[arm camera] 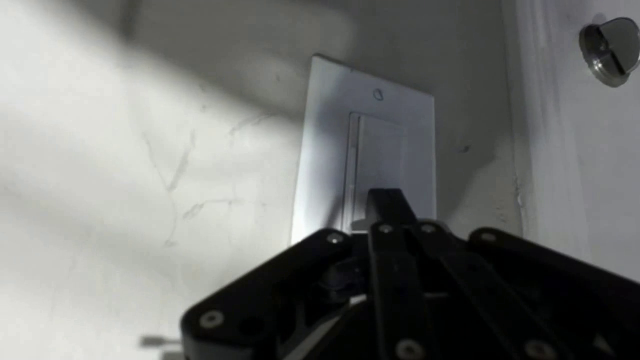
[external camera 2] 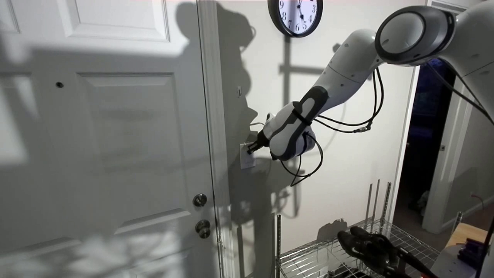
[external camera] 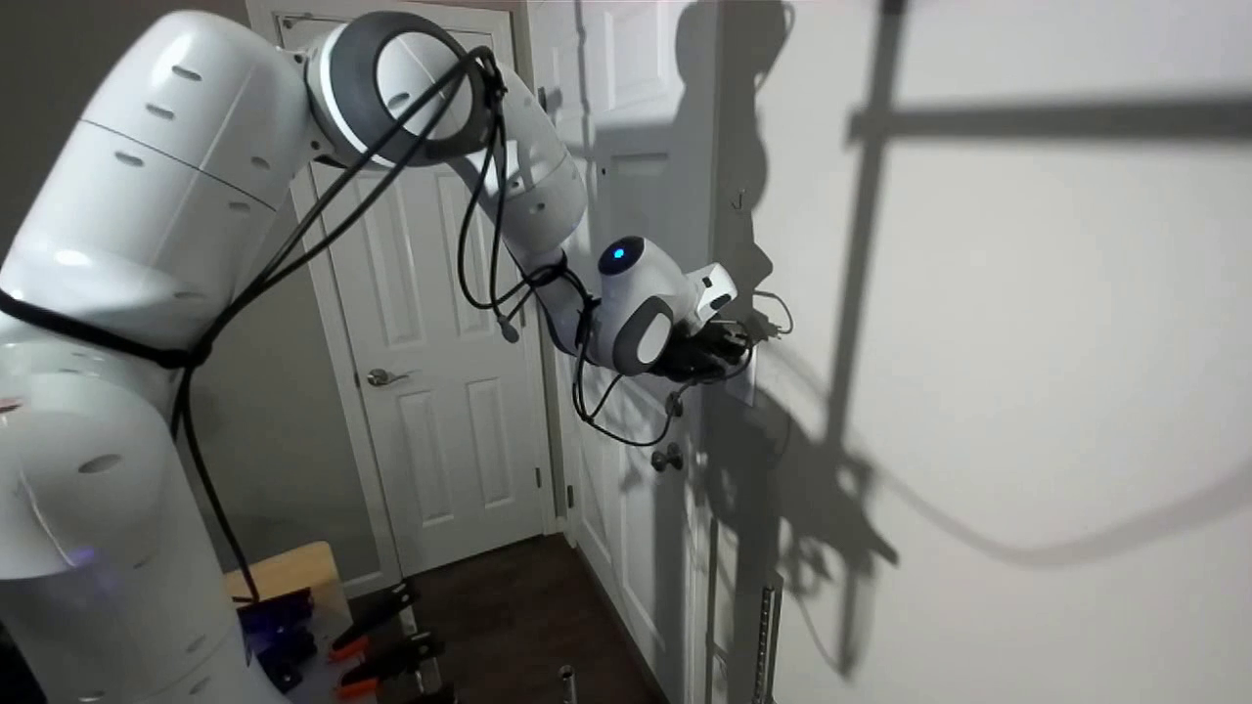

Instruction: Turn on the light

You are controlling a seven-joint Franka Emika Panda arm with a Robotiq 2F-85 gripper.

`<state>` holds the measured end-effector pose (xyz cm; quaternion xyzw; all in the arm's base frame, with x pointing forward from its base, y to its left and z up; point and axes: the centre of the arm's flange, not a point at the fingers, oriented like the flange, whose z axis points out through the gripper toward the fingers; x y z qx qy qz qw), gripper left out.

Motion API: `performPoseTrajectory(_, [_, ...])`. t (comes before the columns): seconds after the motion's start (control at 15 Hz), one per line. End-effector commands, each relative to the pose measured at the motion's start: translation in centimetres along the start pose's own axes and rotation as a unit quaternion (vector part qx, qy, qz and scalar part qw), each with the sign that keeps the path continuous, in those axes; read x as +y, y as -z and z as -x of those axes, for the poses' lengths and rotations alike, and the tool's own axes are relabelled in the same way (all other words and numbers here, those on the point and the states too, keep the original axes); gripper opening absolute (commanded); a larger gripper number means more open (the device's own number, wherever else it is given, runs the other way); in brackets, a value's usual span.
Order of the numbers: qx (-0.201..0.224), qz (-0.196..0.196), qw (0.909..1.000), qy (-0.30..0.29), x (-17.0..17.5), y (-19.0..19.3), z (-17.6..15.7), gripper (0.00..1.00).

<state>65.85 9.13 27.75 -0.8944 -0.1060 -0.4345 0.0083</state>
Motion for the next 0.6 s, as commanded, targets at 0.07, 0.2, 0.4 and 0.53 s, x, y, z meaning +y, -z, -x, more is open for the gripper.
performPoseTrajectory(0.07, [0.006, -0.008, 0.9995, -0.03, 0.9, 4.9, 3.6, 0.0])
performPoseTrajectory(0.2, [0.009, -0.037, 0.998, -0.05, 0.8, 5.1, 3.9, 0.0])
performPoseTrajectory(0.4, [0.004, -0.079, 0.9941, -0.074, -0.2, 5.2, 4.0, 0.0])
performPoseTrajectory(0.53, [0.005, -0.097, 0.9918, -0.083, -0.4, 5.5, 4.1, 0.0])
